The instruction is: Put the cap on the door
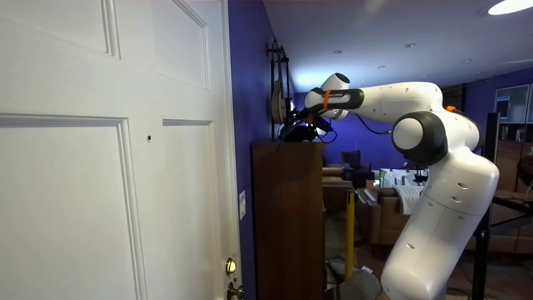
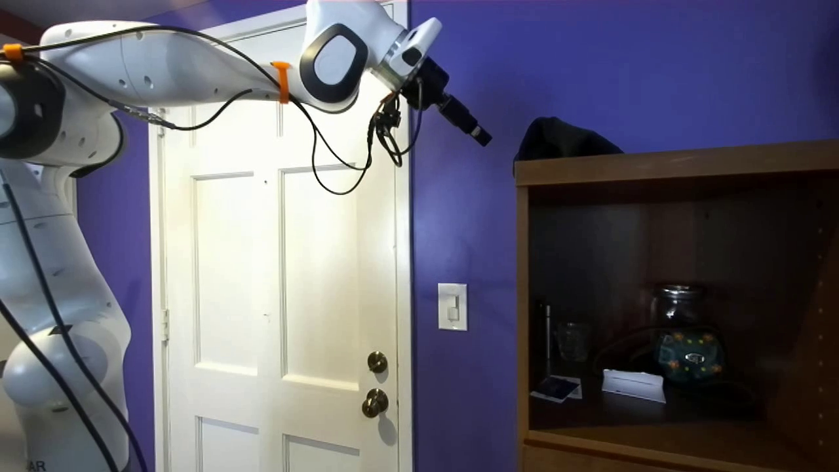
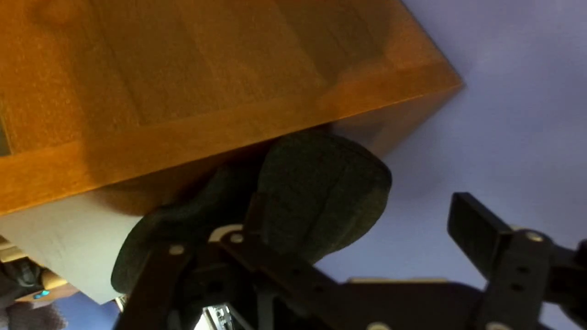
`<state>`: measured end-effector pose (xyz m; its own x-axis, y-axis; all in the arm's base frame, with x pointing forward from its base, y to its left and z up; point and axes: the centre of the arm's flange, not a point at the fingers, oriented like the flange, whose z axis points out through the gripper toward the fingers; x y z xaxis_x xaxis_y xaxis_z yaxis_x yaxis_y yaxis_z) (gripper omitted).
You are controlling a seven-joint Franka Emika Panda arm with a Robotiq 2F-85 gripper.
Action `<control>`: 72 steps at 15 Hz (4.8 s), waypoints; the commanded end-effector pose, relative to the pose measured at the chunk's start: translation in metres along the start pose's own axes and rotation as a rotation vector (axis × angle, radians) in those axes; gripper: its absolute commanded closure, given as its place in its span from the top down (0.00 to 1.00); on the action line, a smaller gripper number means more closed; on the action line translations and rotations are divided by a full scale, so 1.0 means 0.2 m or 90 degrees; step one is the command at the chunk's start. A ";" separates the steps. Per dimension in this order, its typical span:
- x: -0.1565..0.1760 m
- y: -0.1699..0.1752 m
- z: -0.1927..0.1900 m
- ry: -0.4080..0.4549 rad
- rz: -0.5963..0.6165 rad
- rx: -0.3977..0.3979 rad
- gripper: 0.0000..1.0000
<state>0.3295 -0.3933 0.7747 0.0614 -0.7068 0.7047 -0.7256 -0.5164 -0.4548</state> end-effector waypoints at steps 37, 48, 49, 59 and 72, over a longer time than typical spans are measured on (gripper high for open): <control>0.43 0.31 0.34 -0.024 0.175 0.017 0.52; 0.47 0.16 0.11 -0.152 -0.071 0.030 0.01; 0.47 0.14 0.08 -0.164 -0.097 0.032 0.02; 0.20 -0.13 -0.20 -0.316 -0.384 0.131 0.02; -0.25 -0.43 -0.21 -0.489 -0.664 0.217 0.06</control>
<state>0.3601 -0.2919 0.8010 0.9267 0.0564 0.3714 0.0951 -0.9917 -0.0867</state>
